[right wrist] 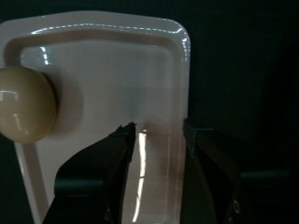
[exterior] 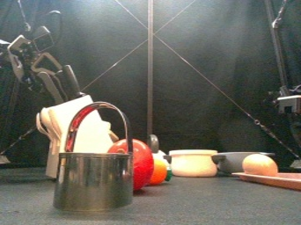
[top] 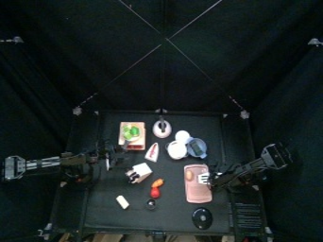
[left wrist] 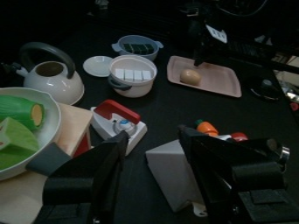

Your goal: Grab pot lid

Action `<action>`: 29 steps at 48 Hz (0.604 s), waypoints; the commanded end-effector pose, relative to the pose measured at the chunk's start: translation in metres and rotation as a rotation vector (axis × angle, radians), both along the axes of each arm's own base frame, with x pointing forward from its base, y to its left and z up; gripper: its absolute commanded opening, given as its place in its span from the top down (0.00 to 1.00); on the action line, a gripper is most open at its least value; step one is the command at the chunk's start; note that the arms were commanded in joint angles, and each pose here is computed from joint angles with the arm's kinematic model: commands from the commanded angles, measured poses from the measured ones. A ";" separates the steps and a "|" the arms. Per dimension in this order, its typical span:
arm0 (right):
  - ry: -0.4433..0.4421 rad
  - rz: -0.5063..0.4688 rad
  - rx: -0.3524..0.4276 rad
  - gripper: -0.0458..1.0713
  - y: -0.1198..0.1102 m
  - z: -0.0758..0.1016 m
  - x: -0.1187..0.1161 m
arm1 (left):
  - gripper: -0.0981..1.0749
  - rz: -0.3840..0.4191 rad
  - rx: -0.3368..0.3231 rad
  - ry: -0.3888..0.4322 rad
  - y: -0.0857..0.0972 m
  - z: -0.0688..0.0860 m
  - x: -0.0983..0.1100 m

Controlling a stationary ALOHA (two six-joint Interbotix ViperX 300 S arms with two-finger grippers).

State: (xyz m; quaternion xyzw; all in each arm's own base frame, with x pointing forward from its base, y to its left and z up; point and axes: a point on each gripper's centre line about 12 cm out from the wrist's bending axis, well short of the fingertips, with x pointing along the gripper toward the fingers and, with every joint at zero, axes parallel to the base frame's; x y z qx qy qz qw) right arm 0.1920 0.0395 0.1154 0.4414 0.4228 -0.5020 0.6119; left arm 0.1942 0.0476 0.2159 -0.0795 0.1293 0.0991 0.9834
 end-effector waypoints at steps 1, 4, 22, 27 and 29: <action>-0.060 0.017 -0.001 0.21 0.002 0.017 0.007 | 0.18 -0.001 0.005 -0.012 0.001 0.005 0.002; -0.096 0.035 -0.015 0.21 0.003 0.030 0.011 | 0.18 -0.001 0.005 -0.014 0.001 0.006 0.002; -0.173 0.132 -0.032 0.21 0.026 0.084 0.030 | 0.18 -0.005 0.005 -0.014 0.000 0.006 0.003; -0.136 0.134 -0.002 0.21 0.034 0.096 0.029 | 0.18 -0.006 0.007 -0.016 0.000 0.007 0.003; -0.118 0.136 0.019 0.21 0.038 0.101 0.028 | 0.18 -0.006 0.008 -0.018 0.000 0.007 0.003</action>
